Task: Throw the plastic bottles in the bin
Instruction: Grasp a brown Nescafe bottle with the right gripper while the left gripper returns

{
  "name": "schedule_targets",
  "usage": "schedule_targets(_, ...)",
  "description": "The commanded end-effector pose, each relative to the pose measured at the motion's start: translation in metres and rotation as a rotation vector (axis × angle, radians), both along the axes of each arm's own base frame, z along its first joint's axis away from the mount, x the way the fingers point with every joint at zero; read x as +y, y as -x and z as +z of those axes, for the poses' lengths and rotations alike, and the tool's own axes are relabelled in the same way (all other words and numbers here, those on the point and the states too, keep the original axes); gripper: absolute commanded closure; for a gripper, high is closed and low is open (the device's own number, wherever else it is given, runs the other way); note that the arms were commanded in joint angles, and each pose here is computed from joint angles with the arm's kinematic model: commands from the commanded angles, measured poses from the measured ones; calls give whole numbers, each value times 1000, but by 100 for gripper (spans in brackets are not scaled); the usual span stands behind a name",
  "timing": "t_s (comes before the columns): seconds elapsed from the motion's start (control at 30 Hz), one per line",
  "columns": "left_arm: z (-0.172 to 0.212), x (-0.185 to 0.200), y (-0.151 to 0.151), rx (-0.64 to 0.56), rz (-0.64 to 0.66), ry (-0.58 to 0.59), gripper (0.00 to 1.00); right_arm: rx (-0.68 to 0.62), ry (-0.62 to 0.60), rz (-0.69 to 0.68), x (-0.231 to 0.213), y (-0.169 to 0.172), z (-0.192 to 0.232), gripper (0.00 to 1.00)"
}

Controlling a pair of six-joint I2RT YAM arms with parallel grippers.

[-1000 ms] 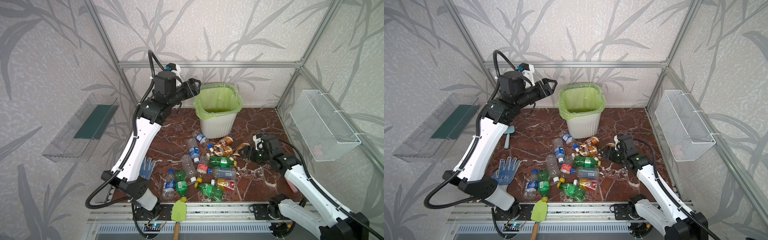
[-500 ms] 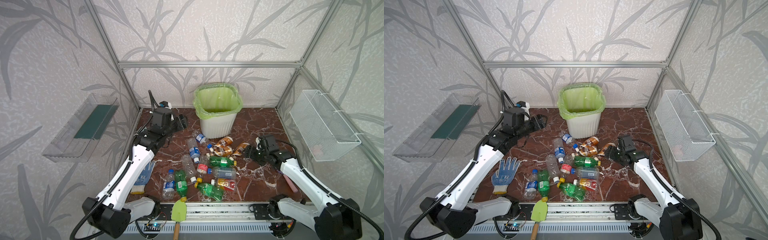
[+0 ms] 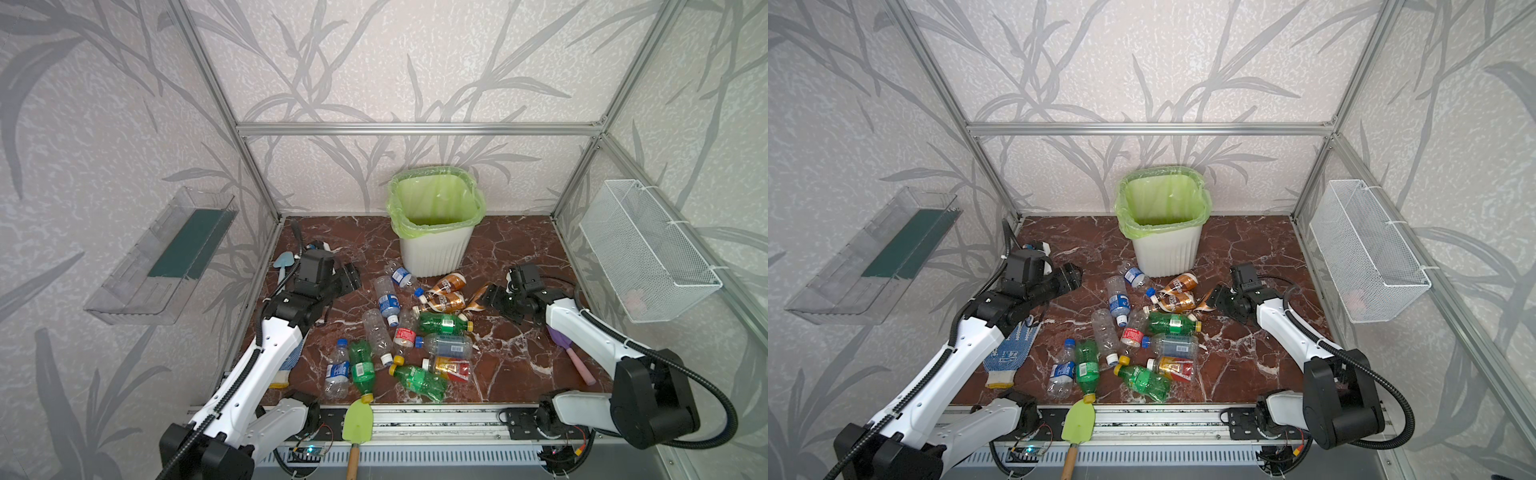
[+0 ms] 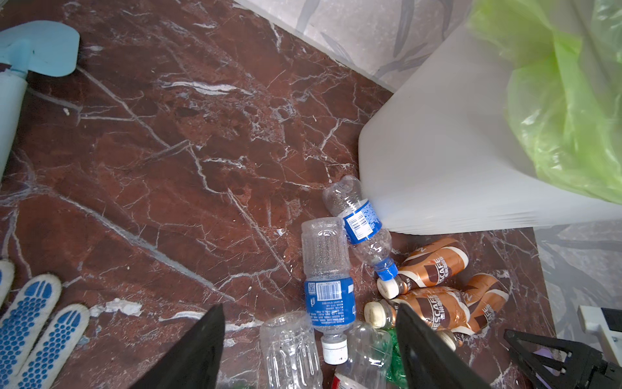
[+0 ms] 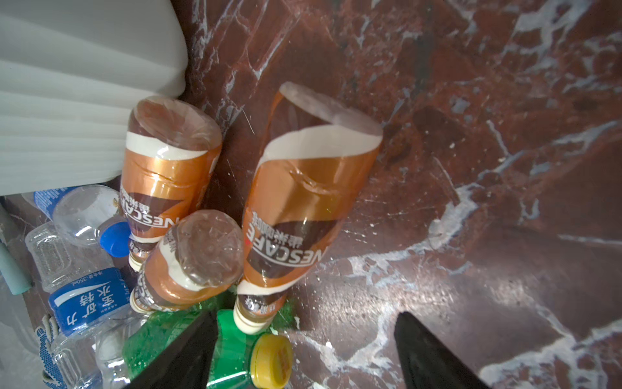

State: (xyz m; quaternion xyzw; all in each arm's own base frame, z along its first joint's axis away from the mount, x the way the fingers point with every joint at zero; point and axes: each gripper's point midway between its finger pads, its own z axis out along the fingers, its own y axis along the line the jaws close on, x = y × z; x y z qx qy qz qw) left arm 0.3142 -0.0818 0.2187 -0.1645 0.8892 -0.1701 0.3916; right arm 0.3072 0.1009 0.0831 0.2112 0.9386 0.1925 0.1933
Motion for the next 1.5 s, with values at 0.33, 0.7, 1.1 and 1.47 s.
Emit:
schedule_targets(0.33, -6, 3, 5, 14, 19, 24, 21, -12, -48, -27, 4, -38, -5, 17)
schedule_targets(0.7, -9, 3, 5, 20, 21, 27, 21, 16, -56, -25, 8, -47, -23, 21)
schedule_targets(1.1, -11, 1, 3, 26, 19, 35, 21, 33, -38, -38, 4, -49, -40, 26)
schedule_targets(1.47, -10, 1, 3, 27, 20, 36, 21, 0, -39, -53, -2, -49, -30, 42)
